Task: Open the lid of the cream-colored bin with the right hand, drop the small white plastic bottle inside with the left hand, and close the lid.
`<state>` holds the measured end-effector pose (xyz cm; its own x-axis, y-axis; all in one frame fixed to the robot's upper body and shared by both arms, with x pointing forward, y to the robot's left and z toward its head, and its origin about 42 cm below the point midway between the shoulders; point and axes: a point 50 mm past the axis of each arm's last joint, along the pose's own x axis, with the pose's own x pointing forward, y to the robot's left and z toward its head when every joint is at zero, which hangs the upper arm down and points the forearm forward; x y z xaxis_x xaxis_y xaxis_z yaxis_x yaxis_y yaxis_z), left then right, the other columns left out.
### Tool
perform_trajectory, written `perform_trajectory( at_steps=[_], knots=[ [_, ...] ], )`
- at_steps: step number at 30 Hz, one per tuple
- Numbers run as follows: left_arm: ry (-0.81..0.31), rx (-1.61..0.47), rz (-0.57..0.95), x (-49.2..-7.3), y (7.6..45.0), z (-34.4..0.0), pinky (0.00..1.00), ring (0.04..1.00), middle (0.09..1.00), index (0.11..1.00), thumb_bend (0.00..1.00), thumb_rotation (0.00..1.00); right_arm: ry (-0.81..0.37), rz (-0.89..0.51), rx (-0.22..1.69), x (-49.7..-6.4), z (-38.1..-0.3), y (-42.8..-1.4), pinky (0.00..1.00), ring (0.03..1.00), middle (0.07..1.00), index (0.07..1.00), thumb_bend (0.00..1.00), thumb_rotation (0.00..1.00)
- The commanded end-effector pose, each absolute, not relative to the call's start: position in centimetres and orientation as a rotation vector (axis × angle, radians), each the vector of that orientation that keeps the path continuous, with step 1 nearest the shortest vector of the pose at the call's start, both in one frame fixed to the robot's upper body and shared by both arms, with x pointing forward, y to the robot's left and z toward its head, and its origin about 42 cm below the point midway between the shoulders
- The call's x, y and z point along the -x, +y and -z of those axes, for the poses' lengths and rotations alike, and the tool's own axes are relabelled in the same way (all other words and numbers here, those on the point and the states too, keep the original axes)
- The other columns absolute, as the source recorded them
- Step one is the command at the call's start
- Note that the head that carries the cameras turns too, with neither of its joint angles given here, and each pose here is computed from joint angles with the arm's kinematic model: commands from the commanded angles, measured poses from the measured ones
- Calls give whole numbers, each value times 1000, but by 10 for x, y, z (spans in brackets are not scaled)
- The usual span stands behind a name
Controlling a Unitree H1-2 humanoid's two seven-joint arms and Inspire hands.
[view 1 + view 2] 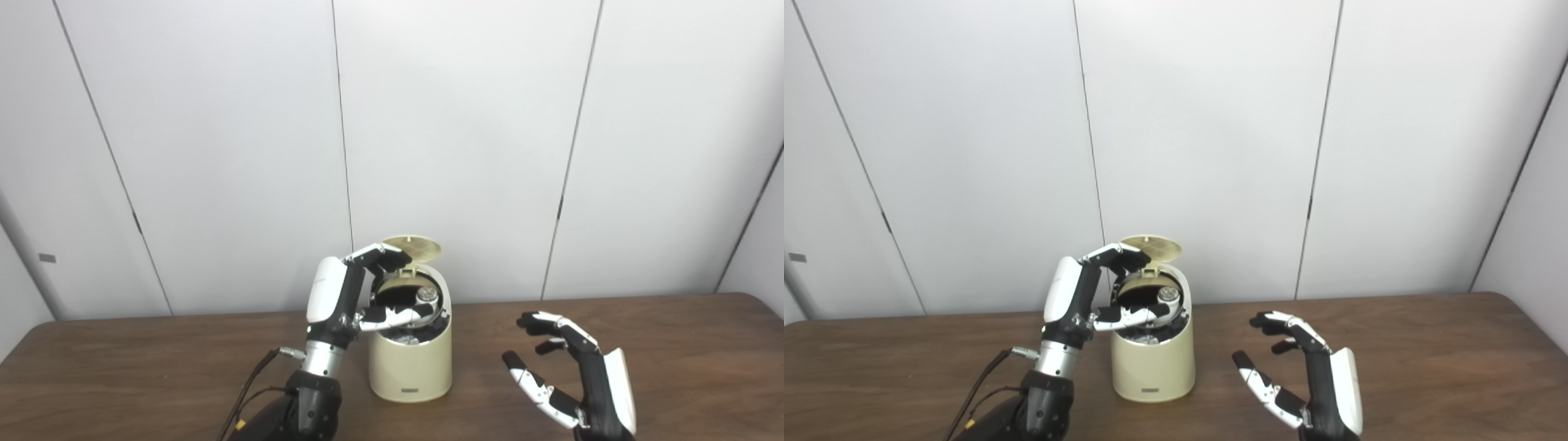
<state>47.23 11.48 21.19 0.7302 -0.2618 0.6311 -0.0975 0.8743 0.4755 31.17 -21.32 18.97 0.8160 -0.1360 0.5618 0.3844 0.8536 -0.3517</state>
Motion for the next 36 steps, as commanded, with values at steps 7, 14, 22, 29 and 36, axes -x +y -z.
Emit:
perform_trajectory(
  at_steps=[7, 14, 22, 29, 36],
  knots=[
    [-784, -509, 106, -476, 117, -225, 511, 573, 588, 580, 1000, 360, -634, 292, 457, -317, -207, -209, 495, 636, 682, 616, 272, 280],
    [-839, -474, 44, -465, 116, -224, 398, 474, 508, 498, 705, 174, -641, 294, 456, -317, -209, -209, 507, 644, 692, 610, 271, 267],
    [-892, -454, -2, -452, 119, -220, 359, 426, 487, 479, 521, 0, -637, 288, 459, -317, -208, -211, 515, 650, 688, 610, 270, 274],
    [-922, -408, -9, -436, 126, -220, 364, 450, 481, 480, 508, 0, -644, 285, 462, -317, -210, -212, 479, 623, 674, 603, 264, 267],
    [-920, -291, -24, -406, 144, -222, 320, 428, 484, 496, 503, 0, -683, 234, 476, -321, -217, -216, 484, 612, 715, 645, 343, 446]
  ],
)
